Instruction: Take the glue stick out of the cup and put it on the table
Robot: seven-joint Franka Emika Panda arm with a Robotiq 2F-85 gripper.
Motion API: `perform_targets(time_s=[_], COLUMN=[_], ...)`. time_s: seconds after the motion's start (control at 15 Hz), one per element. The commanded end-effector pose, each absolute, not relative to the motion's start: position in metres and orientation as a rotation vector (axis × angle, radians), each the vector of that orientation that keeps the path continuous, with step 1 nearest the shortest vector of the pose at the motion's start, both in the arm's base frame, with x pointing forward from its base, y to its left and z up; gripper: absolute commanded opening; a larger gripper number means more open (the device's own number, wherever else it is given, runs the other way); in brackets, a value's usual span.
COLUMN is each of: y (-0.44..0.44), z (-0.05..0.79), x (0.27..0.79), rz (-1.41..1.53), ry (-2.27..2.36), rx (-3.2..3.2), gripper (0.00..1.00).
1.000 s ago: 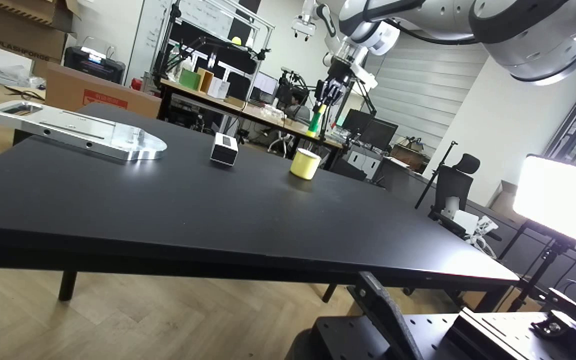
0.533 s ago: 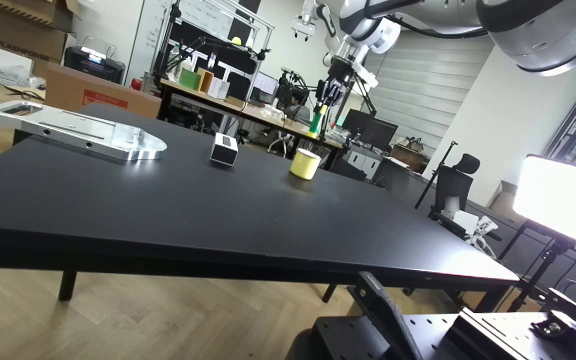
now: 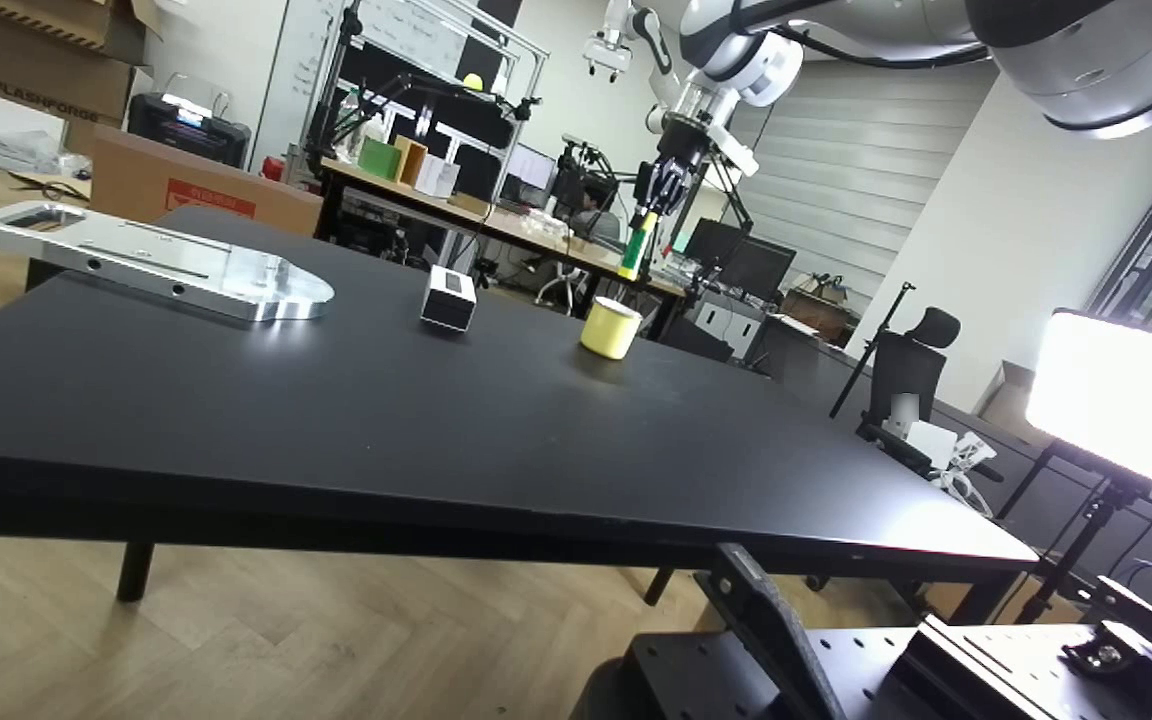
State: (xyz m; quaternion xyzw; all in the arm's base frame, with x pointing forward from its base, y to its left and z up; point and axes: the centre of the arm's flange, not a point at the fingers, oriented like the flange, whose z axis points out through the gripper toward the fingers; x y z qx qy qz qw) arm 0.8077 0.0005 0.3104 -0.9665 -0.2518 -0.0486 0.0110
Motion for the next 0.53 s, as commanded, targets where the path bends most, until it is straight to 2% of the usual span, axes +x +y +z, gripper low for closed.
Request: perform_targets(time_s=[0.0,0.07,0.47], y=[0.0,0.0,-0.012], z=[0.31,0.31,0.301], x=[0.808,0.808,0.765], rz=[-0.151,-0.151,-0.31], ry=[-0.786,-0.786,-0.817], rx=[-3.015,-3.015,-3.01], gripper=[0.34,0.09,0.09])
